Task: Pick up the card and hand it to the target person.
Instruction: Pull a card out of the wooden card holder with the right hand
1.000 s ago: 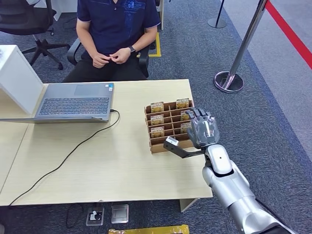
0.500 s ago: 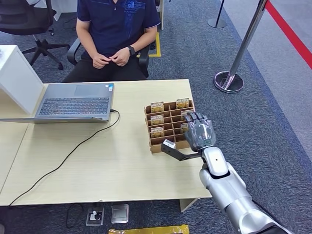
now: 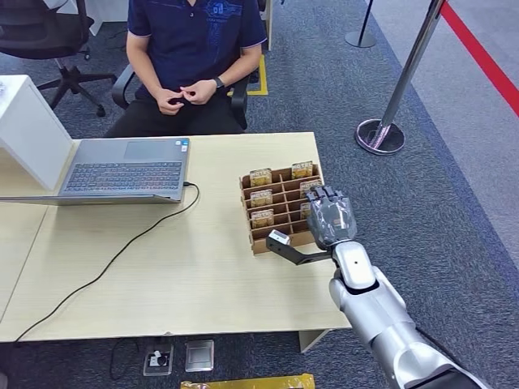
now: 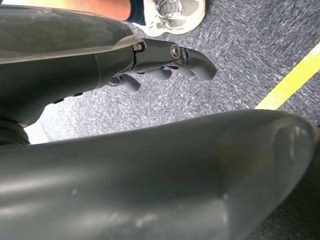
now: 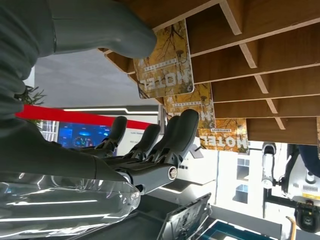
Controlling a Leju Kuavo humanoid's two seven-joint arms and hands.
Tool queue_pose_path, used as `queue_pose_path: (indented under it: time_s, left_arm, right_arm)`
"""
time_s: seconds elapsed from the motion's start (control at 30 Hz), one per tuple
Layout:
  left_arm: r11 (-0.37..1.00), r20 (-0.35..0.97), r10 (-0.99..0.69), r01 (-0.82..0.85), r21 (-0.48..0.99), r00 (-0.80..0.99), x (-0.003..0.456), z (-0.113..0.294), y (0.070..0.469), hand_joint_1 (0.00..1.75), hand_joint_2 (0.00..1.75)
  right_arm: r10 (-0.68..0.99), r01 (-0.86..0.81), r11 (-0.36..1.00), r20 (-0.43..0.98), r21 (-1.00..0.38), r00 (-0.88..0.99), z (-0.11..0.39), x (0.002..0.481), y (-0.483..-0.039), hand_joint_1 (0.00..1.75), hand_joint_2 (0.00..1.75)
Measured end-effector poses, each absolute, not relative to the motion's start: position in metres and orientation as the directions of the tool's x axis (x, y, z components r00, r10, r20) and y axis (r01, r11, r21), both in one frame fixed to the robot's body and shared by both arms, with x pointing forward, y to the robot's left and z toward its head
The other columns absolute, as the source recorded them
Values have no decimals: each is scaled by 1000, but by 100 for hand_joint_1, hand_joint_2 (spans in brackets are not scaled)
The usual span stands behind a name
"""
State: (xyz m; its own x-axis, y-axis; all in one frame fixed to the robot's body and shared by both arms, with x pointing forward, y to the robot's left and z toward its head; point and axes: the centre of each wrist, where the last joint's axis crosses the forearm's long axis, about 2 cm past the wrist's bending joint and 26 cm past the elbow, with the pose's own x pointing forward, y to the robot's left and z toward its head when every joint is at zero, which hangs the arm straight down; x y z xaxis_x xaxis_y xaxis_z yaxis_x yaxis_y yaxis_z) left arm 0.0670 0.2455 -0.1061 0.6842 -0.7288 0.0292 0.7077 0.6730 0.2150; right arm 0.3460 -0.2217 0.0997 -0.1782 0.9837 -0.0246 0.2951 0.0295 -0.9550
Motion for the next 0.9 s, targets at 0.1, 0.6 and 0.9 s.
queue_pose_path:
  time_s: [0.1,0.6,0.9]
  left_arm:
    - [674,29,-728,707,215,685,67,-106,245,0,0]
    - [681,26,-720,698,221,694,64,-106,246,0,0]
    - [687,26,-714,693,219,700,64,-107,246,0,0]
  right_arm:
    - [984,291,26,-27,-956,-179,100,348,-223,65,175]
    - [979,248,15,-36,-969,-199,101,365,-220,134,175]
    - [979,201,-2,-43,-980,-201,106,374,-216,170,175]
